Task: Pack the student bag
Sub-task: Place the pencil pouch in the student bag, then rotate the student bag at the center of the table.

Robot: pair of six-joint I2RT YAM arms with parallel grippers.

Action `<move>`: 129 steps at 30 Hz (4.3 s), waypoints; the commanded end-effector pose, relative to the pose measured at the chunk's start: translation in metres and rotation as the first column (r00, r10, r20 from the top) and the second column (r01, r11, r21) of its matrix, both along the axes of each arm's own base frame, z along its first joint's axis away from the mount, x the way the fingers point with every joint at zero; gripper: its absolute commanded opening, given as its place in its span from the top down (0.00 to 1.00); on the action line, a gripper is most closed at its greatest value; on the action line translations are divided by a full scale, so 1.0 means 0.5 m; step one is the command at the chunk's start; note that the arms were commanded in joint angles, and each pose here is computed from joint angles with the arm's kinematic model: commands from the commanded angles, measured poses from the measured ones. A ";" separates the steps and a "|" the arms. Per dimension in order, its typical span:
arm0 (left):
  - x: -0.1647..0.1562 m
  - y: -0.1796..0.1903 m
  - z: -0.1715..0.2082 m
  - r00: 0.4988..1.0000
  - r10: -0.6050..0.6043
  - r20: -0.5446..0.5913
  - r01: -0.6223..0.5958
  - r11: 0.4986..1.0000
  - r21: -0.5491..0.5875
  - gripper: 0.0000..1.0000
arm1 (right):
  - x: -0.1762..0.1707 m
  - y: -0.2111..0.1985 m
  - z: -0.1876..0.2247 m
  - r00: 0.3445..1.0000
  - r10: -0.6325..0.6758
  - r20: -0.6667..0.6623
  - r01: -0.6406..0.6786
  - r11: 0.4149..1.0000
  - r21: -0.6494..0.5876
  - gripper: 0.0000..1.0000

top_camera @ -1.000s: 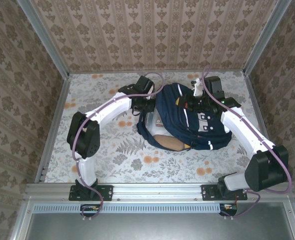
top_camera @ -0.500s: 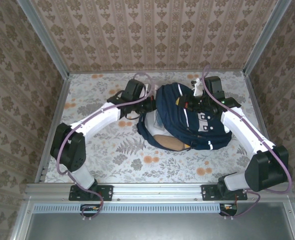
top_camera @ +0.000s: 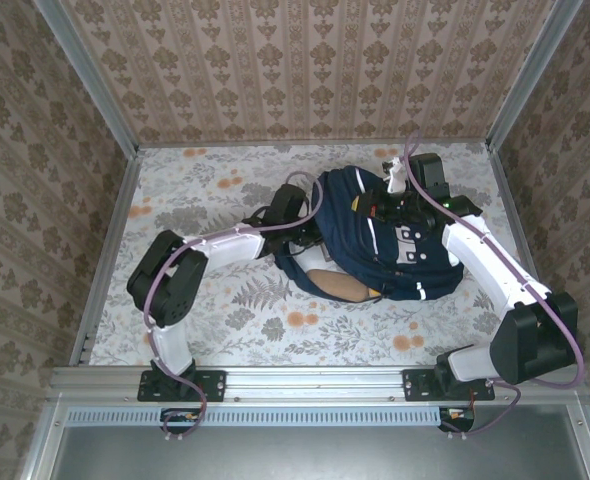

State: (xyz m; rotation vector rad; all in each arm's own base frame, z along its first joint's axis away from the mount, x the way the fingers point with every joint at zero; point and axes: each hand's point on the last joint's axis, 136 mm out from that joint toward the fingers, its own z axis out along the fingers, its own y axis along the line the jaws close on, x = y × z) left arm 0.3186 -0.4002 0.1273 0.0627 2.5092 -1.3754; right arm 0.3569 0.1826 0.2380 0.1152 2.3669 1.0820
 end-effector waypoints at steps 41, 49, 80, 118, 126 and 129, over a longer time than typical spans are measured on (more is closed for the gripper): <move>0.157 0.250 -0.166 0.989 -0.145 -0.012 0.127 0.814 0.566 0.97 | -0.265 -0.087 -0.264 0.938 -0.214 -0.271 0.158 0.964 -0.215 0.77; 0.095 0.336 -0.140 0.999 -0.034 0.009 0.023 0.817 0.576 1.00 | -0.229 -0.103 -0.324 0.929 -0.235 -0.286 0.127 0.928 -0.350 0.76; -0.251 0.330 0.052 0.997 -0.059 0.058 0.019 0.849 0.529 0.35 | 0.013 -0.146 -0.207 0.952 -0.279 -0.126 0.206 0.888 -0.411 0.64; 0.199 0.360 -0.111 0.996 0.086 -0.022 -0.071 0.915 0.398 0.93 | -0.132 -0.004 -0.366 0.920 -0.282 -0.273 0.158 0.904 -0.398 0.61; 0.073 0.379 -0.124 0.980 0.185 -0.066 -0.137 0.885 0.445 1.00 | -0.057 -0.114 -0.372 0.907 -0.326 -0.267 0.173 0.865 -0.470 0.61; 0.026 0.360 -0.113 0.973 0.218 -0.072 -0.167 0.887 0.430 1.00 | -0.018 -0.160 -0.365 0.901 -0.349 -0.258 0.184 0.846 -0.501 0.61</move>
